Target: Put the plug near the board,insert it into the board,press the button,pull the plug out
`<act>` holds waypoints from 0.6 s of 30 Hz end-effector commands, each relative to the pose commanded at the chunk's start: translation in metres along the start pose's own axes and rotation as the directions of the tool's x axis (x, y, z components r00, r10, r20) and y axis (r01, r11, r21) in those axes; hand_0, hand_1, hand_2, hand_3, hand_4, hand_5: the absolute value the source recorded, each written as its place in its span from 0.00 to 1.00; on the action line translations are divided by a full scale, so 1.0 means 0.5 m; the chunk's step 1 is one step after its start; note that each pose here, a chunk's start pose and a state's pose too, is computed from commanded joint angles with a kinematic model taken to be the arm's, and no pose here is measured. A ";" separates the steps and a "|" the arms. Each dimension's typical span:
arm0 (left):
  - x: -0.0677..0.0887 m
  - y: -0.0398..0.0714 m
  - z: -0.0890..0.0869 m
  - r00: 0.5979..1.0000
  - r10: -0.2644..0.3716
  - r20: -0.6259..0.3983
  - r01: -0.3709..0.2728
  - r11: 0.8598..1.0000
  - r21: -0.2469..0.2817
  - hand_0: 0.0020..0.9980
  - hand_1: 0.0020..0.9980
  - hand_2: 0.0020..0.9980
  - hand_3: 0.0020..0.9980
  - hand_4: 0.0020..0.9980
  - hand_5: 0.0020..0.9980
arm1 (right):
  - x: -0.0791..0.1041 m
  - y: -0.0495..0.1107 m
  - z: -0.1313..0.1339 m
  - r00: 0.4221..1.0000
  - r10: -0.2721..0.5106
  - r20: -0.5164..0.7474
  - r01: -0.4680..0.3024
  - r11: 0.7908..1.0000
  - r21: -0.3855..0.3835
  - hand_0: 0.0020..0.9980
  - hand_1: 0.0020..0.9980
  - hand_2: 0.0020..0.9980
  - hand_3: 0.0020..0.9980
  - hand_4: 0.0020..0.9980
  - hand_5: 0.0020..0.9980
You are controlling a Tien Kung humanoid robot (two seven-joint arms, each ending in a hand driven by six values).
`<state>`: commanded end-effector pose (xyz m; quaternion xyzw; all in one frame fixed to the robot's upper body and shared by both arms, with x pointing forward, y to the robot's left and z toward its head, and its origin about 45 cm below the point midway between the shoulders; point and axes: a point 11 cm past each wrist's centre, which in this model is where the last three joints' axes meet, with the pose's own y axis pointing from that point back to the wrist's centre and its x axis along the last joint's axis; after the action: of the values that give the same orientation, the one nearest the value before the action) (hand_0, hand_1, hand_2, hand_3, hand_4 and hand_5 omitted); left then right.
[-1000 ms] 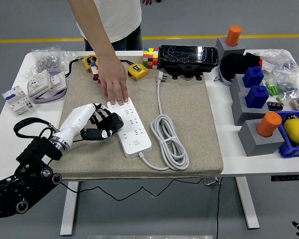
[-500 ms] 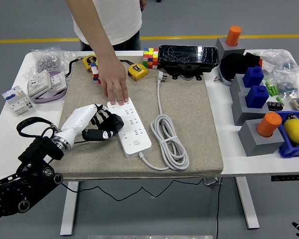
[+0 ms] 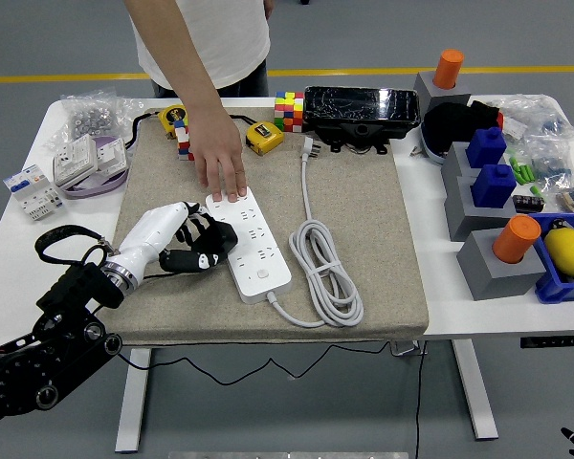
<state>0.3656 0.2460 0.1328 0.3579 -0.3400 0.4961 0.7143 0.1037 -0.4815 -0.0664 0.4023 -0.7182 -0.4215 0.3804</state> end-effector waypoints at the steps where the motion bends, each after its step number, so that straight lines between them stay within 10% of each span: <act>1: 0.001 0.001 -0.001 1.000 0.001 0.000 -0.001 1.000 0.001 0.37 0.45 0.50 0.56 0.82 0.00 | 0.000 0.000 0.001 1.000 -0.001 0.000 0.001 1.000 0.000 0.57 0.66 0.68 0.61 0.98 0.50; 12: 0.003 0.002 -0.010 1.000 -0.012 0.007 0.012 1.000 0.013 0.37 0.44 0.49 0.56 0.80 0.00 | -0.003 0.000 0.000 1.000 -0.003 0.003 0.003 1.000 0.002 0.57 0.66 0.68 0.60 0.98 0.50; 13: 0.002 0.002 -0.009 1.000 -0.018 0.007 0.018 1.000 0.012 0.40 0.52 0.53 0.56 0.95 0.08 | -0.003 0.000 -0.001 1.000 -0.003 0.003 0.003 1.000 0.002 0.57 0.66 0.68 0.61 0.98 0.50; 18: -0.001 0.001 -0.007 1.000 -0.023 0.001 0.023 1.000 0.008 0.40 0.52 0.53 0.56 0.95 0.08 | -0.003 0.000 -0.001 1.000 -0.003 0.004 0.003 1.000 0.001 0.57 0.66 0.68 0.61 0.98 0.50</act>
<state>0.3653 0.2490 0.1308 0.3652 -0.3341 0.4889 0.7183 0.1046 -0.4804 -0.0667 0.4027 -0.7187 -0.4224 0.3779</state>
